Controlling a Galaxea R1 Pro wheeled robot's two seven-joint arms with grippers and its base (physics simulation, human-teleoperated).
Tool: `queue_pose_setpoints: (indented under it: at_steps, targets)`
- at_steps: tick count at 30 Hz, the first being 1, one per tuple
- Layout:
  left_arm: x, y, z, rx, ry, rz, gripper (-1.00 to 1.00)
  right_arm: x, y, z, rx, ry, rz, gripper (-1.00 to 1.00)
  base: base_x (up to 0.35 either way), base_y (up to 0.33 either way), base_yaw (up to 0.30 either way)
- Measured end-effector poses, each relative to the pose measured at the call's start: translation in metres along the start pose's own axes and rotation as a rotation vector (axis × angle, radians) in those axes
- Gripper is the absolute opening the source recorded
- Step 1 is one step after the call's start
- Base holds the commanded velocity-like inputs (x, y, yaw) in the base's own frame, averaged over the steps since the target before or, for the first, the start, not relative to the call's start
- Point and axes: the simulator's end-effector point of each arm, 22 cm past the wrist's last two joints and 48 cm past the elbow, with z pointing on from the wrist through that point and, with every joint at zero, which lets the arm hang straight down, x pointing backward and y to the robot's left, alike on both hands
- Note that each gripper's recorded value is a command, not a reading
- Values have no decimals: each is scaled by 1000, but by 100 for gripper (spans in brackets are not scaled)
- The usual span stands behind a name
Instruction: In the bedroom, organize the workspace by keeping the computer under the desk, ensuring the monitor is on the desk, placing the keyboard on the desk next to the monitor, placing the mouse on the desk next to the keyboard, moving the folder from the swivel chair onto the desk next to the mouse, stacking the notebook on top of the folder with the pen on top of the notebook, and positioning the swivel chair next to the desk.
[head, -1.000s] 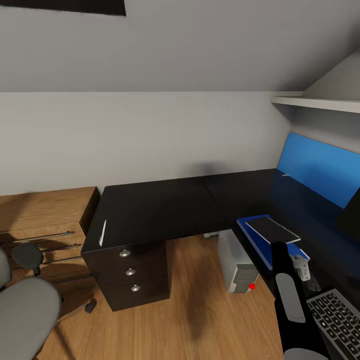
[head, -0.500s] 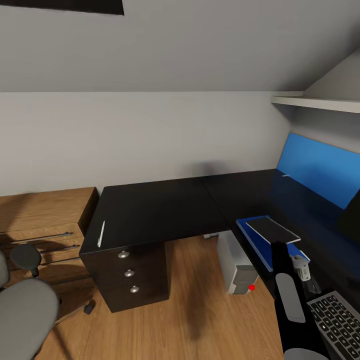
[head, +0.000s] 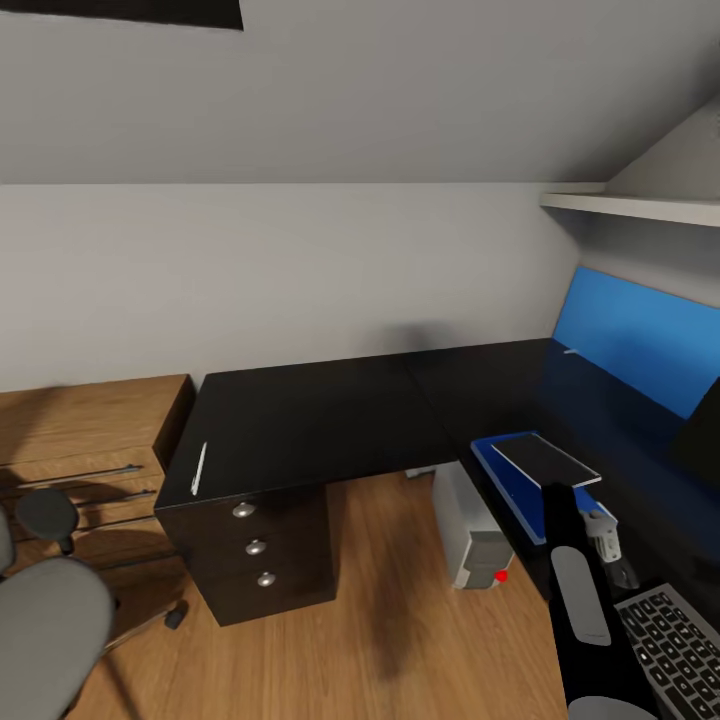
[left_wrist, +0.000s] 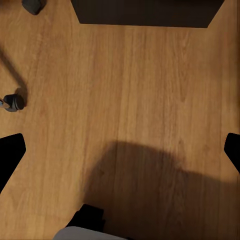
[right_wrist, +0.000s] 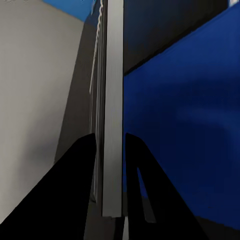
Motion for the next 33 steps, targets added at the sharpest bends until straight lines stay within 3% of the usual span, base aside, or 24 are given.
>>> queue_pose_setpoints:
  at_steps: [20, 21, 33]
  targets:
    - [0, 1, 0, -3, 0, 0, 100, 1, 1, 0, -2, 1, -1, -100, 2, -6, 0]
    - [0, 1, 0, -3, 0, 0, 100, 1, 1, 0, -2, 1, -1, 100, 0, 0, 0]
    - [0, 1, 0, -3, 1, 0, 100, 5, 5, -1, -13, 9, -5, 100, 0, 0, 0]
